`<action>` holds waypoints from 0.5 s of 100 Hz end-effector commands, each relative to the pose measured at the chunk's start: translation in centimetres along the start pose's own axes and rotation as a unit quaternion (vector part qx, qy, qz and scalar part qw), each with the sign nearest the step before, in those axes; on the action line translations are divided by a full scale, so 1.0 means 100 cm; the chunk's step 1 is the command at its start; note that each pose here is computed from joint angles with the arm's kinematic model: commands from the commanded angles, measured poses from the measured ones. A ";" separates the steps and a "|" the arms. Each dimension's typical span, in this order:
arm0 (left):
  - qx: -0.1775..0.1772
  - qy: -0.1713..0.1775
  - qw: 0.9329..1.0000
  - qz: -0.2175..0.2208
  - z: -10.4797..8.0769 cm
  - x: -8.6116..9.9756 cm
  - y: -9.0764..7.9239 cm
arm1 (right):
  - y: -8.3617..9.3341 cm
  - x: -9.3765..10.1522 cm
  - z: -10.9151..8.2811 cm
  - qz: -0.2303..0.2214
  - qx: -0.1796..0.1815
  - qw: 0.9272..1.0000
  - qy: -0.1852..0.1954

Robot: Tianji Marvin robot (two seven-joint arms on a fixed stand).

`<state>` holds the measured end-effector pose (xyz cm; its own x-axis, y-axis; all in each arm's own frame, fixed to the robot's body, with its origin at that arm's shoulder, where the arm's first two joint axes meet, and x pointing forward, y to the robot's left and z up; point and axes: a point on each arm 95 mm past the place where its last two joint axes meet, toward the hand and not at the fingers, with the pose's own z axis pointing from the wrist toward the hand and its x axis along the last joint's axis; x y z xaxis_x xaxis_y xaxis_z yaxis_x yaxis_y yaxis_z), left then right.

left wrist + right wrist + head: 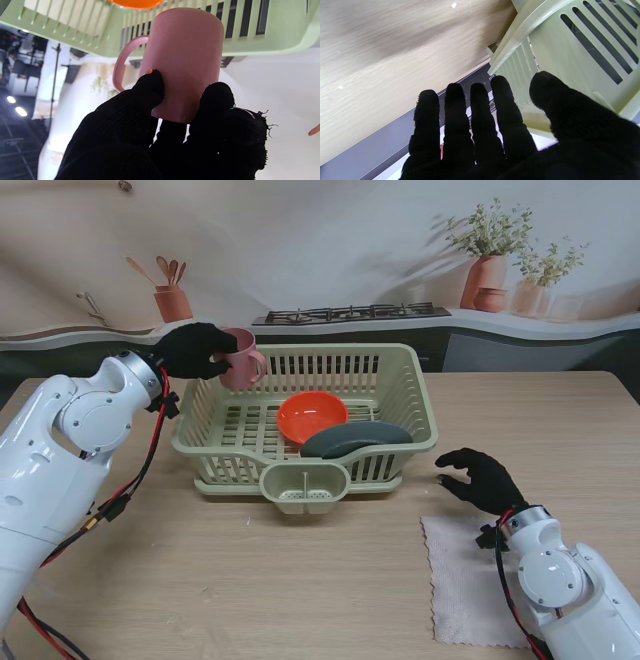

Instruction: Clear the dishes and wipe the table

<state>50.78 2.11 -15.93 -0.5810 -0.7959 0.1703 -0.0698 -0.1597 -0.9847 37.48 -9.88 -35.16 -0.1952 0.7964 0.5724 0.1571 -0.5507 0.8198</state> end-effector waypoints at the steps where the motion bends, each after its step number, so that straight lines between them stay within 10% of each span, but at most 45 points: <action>1: -0.007 0.000 1.000 -0.002 0.006 0.003 0.002 | -0.003 0.000 -0.002 0.001 0.007 1.000 0.001; 50: -0.037 -0.029 0.999 -0.009 0.030 0.007 0.037 | -0.004 -0.001 -0.002 0.002 0.005 1.000 -0.004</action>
<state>52.36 -0.17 -19.38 -0.5255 -0.8311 0.1823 -0.1320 -0.1320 -0.9824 37.45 -9.93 -35.23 -0.1901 0.7965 0.5739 0.1535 -0.5533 0.8187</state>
